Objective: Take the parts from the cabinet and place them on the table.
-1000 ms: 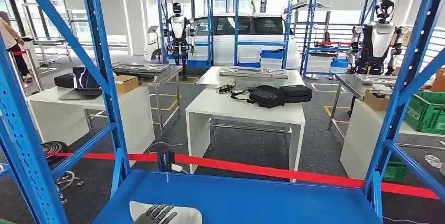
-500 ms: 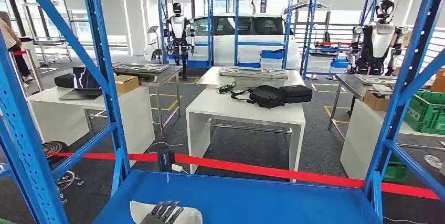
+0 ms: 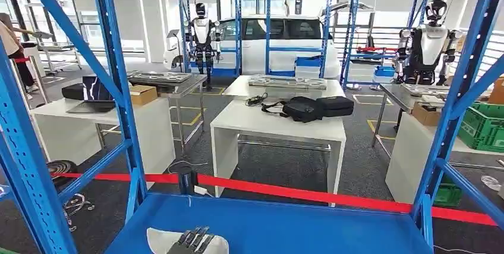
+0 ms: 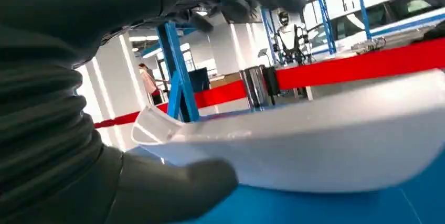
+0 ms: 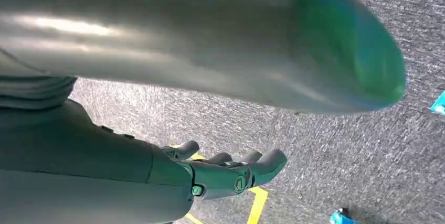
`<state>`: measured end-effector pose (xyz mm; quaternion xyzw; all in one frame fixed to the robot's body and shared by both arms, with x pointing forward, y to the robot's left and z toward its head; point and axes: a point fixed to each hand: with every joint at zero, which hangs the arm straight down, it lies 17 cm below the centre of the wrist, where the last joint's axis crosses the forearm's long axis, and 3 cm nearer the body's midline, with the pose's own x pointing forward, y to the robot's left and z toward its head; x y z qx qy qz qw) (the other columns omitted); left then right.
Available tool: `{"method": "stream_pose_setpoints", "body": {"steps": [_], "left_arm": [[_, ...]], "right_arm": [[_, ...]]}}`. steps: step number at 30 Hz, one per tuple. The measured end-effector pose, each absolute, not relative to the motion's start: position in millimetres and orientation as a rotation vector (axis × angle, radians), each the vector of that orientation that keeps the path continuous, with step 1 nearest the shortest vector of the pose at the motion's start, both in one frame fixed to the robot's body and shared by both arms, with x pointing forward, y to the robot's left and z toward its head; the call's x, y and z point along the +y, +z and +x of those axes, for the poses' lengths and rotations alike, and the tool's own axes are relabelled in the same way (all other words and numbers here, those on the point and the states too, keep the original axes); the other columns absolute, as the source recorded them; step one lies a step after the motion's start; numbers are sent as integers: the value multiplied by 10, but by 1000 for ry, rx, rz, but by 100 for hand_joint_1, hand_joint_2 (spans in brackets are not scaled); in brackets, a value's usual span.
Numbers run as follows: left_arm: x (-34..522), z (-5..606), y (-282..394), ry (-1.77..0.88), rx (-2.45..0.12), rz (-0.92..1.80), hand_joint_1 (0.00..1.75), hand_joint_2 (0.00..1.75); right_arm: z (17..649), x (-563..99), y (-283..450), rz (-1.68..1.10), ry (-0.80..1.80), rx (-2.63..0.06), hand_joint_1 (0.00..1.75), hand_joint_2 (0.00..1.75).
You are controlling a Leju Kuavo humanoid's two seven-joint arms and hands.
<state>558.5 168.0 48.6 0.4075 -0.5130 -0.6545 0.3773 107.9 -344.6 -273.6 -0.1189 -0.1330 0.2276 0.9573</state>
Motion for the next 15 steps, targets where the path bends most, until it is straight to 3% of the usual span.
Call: {"method": "stream_pose_setpoints", "body": {"steps": [15], "left_arm": [[1730,5536,363,-1649,-1270,1012,175,175]], "right_arm": [[1012,-3428,-2748,-235,454,-265,0,0]]}}
